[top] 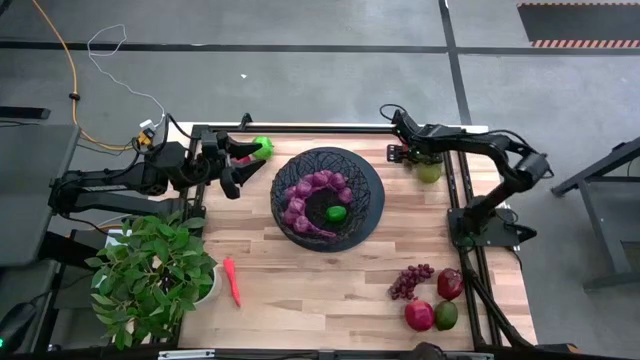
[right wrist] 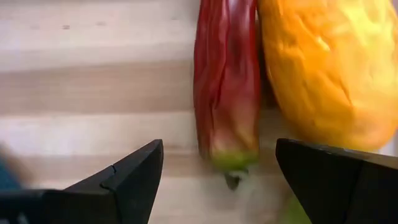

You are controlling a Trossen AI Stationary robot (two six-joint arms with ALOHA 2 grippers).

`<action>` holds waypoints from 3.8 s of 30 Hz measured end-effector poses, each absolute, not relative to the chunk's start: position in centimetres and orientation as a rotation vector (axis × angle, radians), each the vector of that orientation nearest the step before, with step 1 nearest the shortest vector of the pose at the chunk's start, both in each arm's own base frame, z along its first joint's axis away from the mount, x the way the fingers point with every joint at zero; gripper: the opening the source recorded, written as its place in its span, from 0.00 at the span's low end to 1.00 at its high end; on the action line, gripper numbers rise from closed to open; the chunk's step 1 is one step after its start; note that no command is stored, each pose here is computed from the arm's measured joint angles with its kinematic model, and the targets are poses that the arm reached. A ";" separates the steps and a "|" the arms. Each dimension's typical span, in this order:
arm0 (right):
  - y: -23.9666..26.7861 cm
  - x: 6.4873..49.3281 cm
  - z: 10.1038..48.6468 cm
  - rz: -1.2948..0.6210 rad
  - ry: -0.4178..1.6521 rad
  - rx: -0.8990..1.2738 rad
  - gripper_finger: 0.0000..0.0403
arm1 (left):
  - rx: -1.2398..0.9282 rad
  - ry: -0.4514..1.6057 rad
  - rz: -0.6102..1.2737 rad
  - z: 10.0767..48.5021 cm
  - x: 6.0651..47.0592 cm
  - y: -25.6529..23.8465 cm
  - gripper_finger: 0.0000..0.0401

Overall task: Build produce basket
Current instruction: Put the red chili pepper into basket

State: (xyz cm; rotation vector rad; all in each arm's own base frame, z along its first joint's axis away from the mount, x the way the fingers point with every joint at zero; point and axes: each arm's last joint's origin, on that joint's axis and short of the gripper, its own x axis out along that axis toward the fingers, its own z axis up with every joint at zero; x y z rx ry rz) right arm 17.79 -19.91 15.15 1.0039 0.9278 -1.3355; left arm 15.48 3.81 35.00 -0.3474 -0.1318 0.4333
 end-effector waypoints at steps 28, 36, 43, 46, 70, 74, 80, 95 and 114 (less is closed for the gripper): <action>-20.2 17.8 14.6 -1.395 0.962 1.016 0.24 | -0.343 -0.134 0.454 35.0 15.5 3.9 0.68; -19.5 18.0 16.7 -1.302 0.894 0.992 0.19 | -0.343 -0.134 0.454 35.0 15.5 3.9 0.68; -17.6 18.0 22.1 -1.173 0.645 0.879 0.18 | -0.342 -0.134 0.454 35.0 15.5 3.9 0.68; -16.4 17.9 24.6 -1.072 0.525 0.842 0.18 | -0.342 -0.134 0.455 35.0 15.5 3.9 0.68; -7.1 26.2 36.5 -0.035 0.537 0.010 0.20 | -0.358 -0.139 0.453 35.0 15.4 3.9 0.68; -7.1 28.0 36.5 0.070 0.708 -0.134 0.20 | -0.359 -0.139 0.453 35.0 15.4 3.9 0.68; -7.6 30.9 34.0 0.230 0.938 -0.252 0.20 | -0.359 -0.139 0.453 35.0 15.4 3.9 0.68; -5.1 34.8 26.9 0.501 1.253 -0.444 0.21 | -0.359 -0.138 0.453 35.0 15.4 3.9 0.68; -3.9 36.3 23.7 0.549 1.348 -0.455 0.21 | -0.359 -0.138 0.453 35.0 15.4 3.9 0.68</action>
